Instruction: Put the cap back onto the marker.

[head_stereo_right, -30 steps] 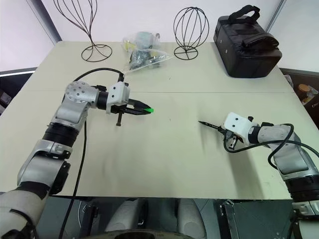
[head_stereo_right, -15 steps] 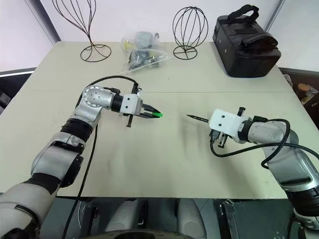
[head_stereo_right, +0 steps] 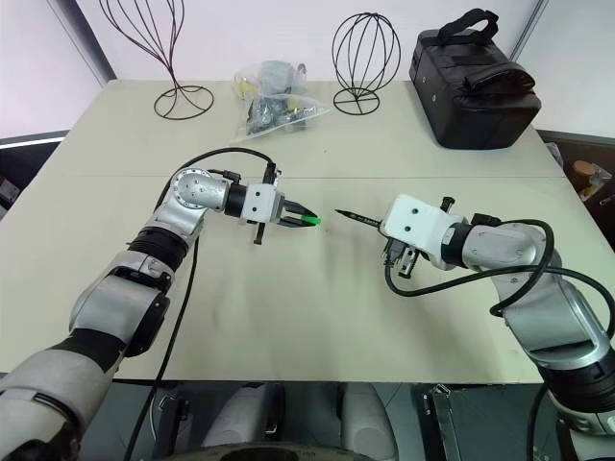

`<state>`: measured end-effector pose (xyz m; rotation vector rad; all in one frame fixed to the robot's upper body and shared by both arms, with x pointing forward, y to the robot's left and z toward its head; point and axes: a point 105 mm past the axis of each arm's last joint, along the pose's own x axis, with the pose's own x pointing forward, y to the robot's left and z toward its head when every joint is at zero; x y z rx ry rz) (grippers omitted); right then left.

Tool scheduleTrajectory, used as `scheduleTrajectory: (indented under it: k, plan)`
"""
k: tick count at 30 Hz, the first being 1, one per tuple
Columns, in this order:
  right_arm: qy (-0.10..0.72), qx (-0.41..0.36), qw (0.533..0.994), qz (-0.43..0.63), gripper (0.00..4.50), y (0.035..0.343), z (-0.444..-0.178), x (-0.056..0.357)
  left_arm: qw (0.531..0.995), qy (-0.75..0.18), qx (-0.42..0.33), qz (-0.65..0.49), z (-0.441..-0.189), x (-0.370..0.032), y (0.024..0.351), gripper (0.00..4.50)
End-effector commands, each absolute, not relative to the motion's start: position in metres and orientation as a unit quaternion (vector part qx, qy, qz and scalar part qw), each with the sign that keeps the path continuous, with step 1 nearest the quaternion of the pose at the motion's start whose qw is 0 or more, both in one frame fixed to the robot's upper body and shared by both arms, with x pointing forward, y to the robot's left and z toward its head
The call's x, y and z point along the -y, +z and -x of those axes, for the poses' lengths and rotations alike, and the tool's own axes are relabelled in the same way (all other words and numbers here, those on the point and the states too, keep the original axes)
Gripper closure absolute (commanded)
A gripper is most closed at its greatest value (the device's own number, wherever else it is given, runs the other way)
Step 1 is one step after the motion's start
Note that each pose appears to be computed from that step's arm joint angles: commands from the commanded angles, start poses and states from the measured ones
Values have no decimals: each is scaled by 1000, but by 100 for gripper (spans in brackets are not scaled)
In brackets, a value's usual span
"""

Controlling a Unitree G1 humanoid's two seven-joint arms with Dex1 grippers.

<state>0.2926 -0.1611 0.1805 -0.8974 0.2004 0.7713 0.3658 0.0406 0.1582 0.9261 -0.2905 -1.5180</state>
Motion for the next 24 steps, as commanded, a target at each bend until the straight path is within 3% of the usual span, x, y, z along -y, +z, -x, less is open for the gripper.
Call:
scheduleTrajectory:
  k: [1, 24]
  plan:
    - [379, -77, 819, 425, 443, 188, -288, 150, 627, -651, 146, -403, -369, -37, 172, 450]
    - [397, -81, 808, 428, 443, 186, -287, 143, 630, -661, 131, -387, -369, -42, 173, 450]
